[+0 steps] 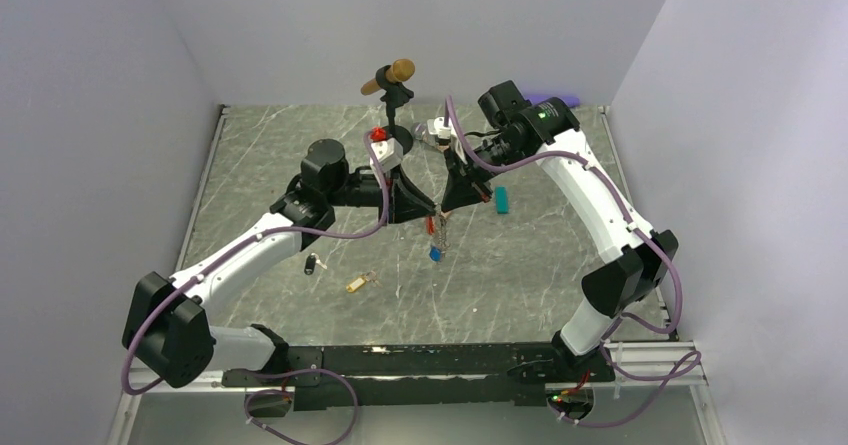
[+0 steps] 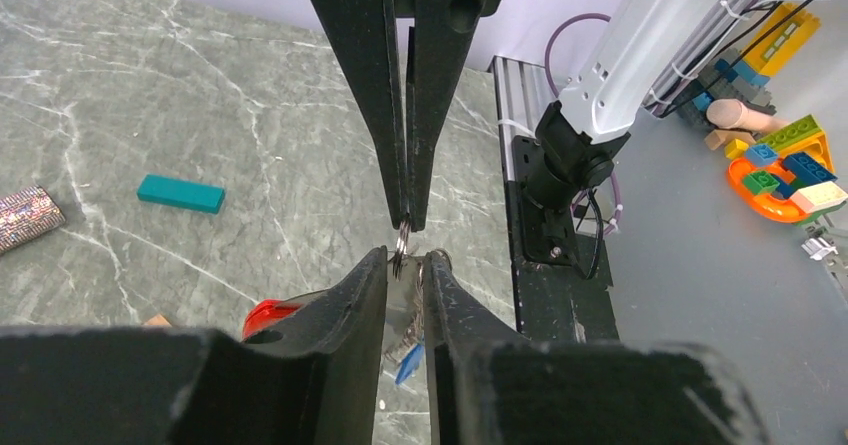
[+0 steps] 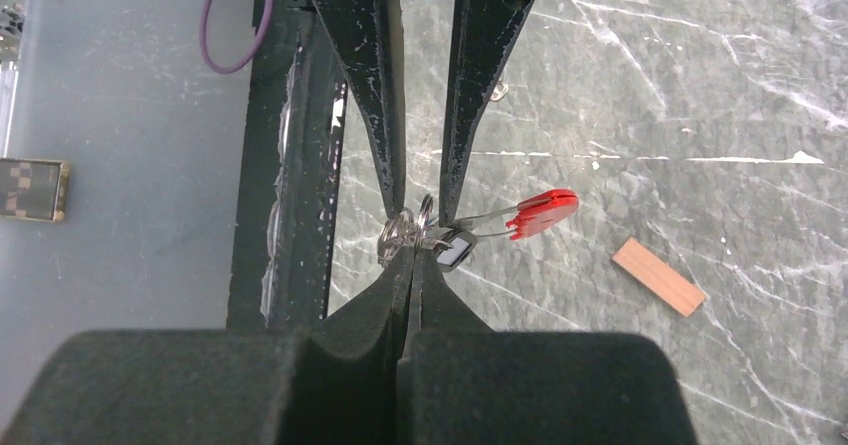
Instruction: Put the keys on the keyring
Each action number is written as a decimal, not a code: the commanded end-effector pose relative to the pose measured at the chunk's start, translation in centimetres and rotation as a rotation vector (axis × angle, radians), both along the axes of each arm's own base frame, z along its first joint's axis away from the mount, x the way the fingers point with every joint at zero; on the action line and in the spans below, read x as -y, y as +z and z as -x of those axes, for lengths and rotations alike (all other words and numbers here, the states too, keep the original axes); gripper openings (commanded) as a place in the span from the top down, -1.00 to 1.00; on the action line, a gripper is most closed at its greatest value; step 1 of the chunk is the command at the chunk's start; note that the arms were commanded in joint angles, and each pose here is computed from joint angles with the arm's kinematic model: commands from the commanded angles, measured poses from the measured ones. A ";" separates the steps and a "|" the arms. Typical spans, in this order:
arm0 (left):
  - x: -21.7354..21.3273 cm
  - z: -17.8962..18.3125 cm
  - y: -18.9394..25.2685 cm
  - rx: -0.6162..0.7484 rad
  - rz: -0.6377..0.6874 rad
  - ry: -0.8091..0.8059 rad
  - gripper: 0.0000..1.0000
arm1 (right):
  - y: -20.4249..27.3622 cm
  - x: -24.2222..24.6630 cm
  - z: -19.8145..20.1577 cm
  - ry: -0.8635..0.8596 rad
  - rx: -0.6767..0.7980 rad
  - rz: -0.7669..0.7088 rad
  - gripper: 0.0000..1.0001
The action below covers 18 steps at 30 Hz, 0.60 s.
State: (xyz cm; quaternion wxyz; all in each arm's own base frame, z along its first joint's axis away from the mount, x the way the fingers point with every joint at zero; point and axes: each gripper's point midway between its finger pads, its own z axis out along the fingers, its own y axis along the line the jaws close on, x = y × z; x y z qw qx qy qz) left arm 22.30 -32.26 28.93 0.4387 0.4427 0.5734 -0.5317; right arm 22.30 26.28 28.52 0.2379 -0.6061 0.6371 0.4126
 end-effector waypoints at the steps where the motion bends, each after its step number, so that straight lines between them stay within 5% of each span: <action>1: 0.5 0.2 2.3 0.052 0.045 -0.041 0.56 | 1.2 -0.4 0.0 0.016 0.034 -0.032 1.00; 5: 0.7 0.0 2.2 0.046 0.036 -0.038 1.00 | 1.3 -0.5 0.2 0.022 0.030 -0.041 1.00; 9: 0.6 -0.2 2.2 0.053 0.043 -0.023 1.00 | 1.5 -0.6 0.4 0.028 0.030 -0.056 1.00; 15: 0.2 0.0 2.8 0.047 0.110 -0.011 1.00 | 2.0 -0.7 0.9 0.028 0.051 -0.105 0.24; 18: 0.1 0.2 3.0 0.032 0.143 -0.019 1.00 | 2.5 -0.6 1.2 0.033 0.071 -0.132 0.07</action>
